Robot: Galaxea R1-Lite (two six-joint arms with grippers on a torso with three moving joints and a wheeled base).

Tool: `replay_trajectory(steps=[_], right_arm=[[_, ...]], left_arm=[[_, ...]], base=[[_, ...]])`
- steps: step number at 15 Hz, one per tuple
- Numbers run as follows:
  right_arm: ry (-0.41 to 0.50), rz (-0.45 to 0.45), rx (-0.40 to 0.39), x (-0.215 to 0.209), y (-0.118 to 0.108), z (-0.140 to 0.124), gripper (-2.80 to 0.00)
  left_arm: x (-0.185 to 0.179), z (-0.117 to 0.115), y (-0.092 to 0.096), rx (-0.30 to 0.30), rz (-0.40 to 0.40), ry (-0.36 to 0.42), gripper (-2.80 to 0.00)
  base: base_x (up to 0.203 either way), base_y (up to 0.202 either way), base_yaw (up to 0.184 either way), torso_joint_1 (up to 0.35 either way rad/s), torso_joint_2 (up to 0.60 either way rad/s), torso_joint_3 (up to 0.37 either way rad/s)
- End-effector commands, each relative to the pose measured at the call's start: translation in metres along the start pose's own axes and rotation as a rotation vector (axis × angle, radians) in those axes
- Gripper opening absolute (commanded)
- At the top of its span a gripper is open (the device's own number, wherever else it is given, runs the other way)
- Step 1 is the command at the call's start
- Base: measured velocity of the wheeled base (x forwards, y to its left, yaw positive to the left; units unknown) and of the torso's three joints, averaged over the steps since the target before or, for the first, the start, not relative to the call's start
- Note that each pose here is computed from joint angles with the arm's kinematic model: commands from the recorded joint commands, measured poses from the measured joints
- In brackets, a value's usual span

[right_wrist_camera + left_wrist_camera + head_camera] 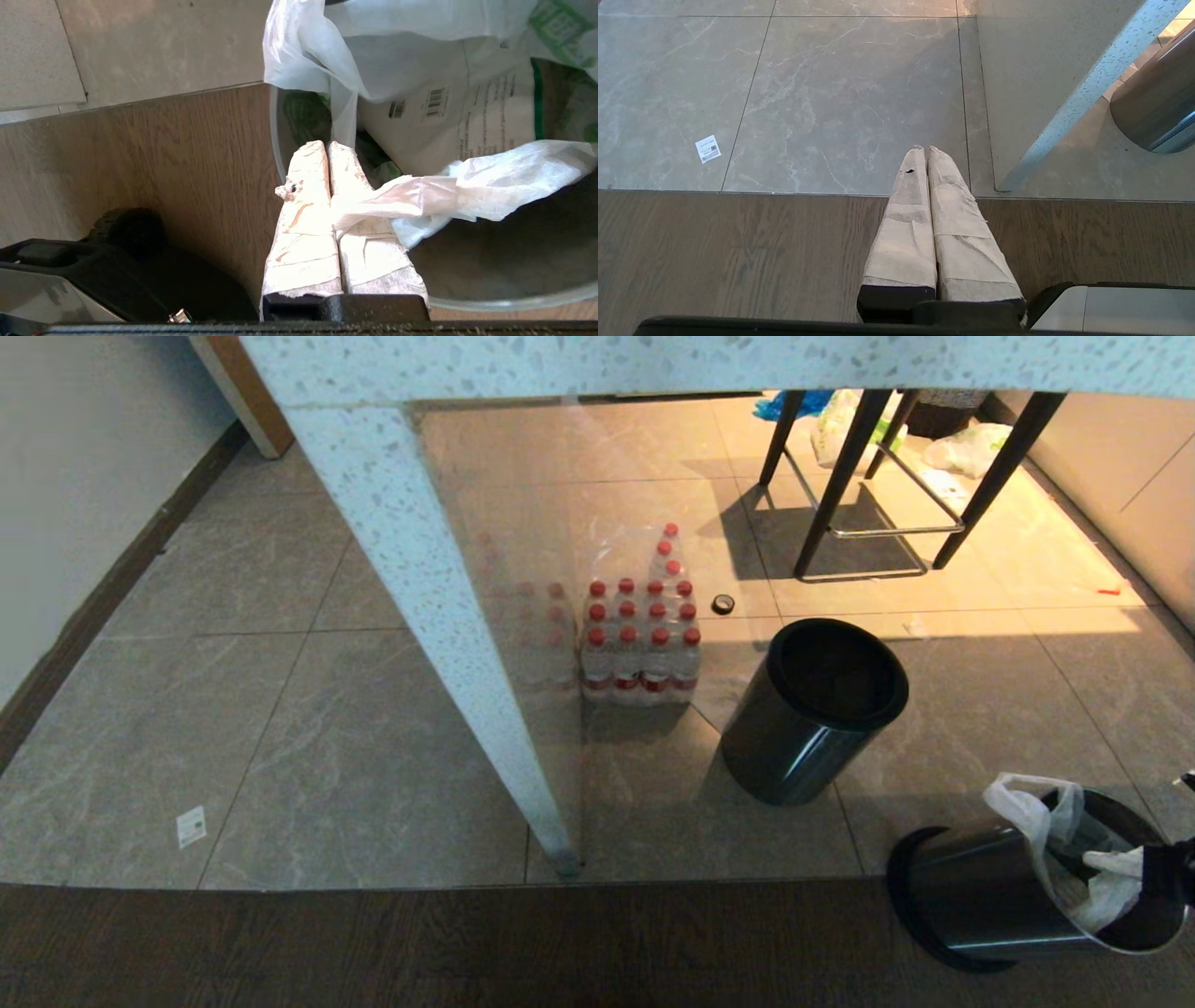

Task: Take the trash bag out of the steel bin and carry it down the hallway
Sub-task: Pick up the trash bag

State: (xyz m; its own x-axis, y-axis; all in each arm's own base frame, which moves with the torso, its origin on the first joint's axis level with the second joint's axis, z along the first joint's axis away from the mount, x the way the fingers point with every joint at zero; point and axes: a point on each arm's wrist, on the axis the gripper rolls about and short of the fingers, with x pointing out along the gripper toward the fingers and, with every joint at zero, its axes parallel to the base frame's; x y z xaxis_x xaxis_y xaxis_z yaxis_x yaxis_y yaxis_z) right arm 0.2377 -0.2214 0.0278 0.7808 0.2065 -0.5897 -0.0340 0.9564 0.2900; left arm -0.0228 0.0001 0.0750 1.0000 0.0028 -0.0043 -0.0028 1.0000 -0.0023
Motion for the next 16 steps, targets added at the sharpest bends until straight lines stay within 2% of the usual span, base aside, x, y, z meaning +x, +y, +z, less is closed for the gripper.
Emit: replay_trajectory(steps=[1, 5, 11, 14, 16], right_arm=[[-0.039, -0.022, -0.04, -0.015, 0.008, 0.013, -2.8], [-0.099, -0.074, -0.1, -0.059, 0.036, 0.027, -2.8], [-0.118, -0.173, -0.284, -0.14, 0.095, 0.021, -2.8], [-0.173, -0.259, -0.361, -0.173, 0.116, 0.022, -2.8], [-0.22, -0.284, -0.416, -0.188, 0.131, 0.027, -2.8]], left_arm=[[0.0, 0.0, 0.0, -0.001, 0.0, 0.0, -2.8], [0.0, 0.0, 0.0, -0.001, 0.0, 0.0, -2.8], [0.0, 0.0, 0.0, -0.001, 0.0, 0.0, -2.8], [0.0, 0.0, 0.0, -0.001, 0.0, 0.0, -2.8], [0.0, 0.0, 0.0, -0.001, 0.0, 0.0, -2.8]], base=[[0.0, 0.0, 0.0, 0.0, 0.0, 0.0], [0.0, 0.0, 0.0, 0.0, 0.0, 0.0], [0.0, 0.0, 0.0, 0.0, 0.0, 0.0], [0.0, 0.0, 0.0, 0.0, 0.0, 0.0], [0.0, 0.0, 0.0, 0.0, 0.0, 0.0]])
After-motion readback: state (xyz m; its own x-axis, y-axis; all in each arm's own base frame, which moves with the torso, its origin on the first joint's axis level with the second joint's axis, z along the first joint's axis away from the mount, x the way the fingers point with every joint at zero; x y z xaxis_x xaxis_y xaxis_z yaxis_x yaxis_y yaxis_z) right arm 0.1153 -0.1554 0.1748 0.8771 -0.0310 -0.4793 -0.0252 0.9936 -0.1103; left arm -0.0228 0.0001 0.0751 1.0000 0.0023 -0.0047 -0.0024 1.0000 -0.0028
